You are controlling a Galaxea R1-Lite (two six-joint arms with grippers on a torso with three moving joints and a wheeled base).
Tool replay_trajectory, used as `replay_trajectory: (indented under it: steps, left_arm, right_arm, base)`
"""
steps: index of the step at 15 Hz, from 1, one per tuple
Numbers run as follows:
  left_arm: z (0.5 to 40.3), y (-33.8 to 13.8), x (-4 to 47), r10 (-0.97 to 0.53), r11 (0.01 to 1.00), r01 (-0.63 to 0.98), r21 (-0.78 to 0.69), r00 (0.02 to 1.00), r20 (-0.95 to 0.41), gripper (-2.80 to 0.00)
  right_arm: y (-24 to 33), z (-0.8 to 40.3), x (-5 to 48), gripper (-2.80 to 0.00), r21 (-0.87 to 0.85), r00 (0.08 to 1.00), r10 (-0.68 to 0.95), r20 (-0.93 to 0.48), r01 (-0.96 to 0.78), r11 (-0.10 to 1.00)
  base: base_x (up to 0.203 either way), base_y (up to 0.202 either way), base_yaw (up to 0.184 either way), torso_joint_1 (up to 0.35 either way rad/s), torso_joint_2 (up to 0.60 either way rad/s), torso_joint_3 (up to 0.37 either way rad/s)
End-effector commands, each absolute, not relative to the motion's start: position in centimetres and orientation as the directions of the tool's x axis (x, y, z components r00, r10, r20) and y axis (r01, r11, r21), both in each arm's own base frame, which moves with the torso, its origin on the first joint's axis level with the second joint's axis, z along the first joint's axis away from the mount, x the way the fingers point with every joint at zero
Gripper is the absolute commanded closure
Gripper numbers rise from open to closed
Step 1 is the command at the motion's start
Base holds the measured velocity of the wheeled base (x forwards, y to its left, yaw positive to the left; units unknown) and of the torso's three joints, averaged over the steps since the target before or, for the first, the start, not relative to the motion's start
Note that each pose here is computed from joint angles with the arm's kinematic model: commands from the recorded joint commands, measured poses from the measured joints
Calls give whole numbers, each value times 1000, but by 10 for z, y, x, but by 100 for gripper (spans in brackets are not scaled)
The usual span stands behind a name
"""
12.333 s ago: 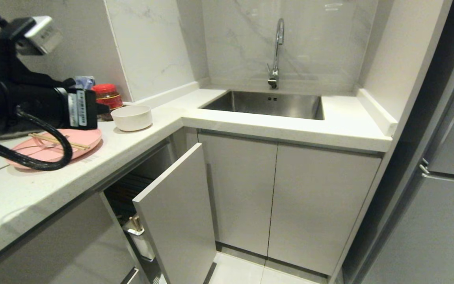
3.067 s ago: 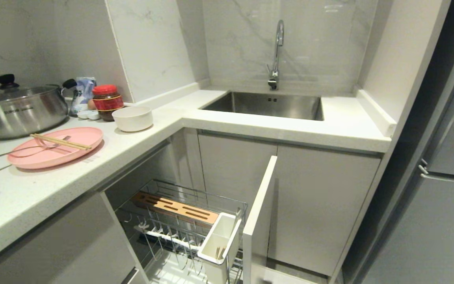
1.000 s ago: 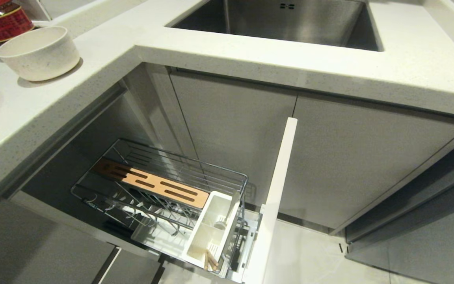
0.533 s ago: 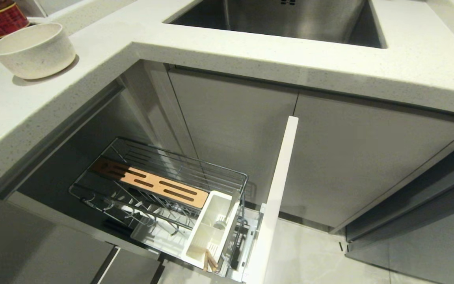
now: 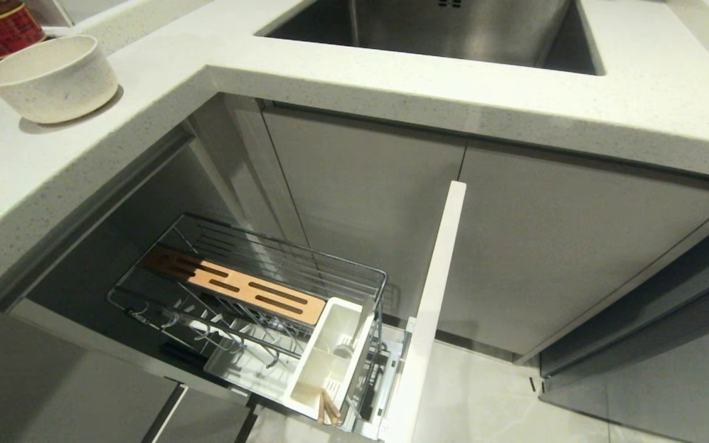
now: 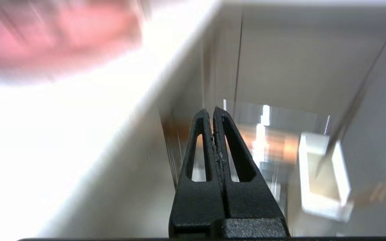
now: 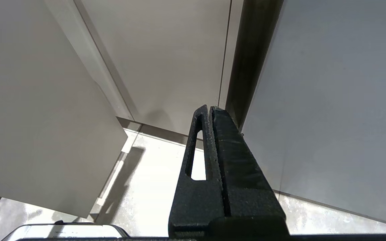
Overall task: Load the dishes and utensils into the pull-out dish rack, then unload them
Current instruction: Pick up the chopsticks and place it in the cupboard
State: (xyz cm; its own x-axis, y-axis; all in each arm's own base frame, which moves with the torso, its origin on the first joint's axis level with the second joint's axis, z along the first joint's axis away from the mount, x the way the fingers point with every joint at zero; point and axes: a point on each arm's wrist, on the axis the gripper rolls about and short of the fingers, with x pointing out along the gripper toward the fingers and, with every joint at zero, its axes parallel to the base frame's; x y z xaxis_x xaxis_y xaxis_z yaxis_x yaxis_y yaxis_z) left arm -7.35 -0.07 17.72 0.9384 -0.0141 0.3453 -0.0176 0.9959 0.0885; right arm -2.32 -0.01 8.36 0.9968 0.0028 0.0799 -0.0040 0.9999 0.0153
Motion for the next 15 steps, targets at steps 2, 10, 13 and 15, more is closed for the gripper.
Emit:
replay_trajectory:
  steps: [2, 10, 13, 15]
  left_arm:
    - [262, -2, -134, -2, 993, -49, 110, 904, 427, 0]
    - [414, 3, 14, 192, 977, -208, 52, 955, 224, 0]
    - [427, 13, 52, 308, 948, -291, -127, 942, 135, 0]
    - [428, 19, 68, 387, 911, -373, -177, 921, 50, 0]
  right_arm:
    - [0, 76, -21, 0, 15, 999, 3, 54, -4, 1000]
    - [0, 76, -21, 0, 17, 999, 3, 54, -4, 1000]
    - [0, 76, -21, 0, 15, 999, 3, 54, -4, 1000]
    - [0, 76, -21, 0, 16, 999, 3, 54, -4, 1000]
  base:
    - [0, 0, 0, 0, 0, 0]
    - [0, 0, 0, 0, 0, 0]
    - [0, 0, 0, 0, 0, 0]
    - [0, 0, 0, 0, 0, 0]
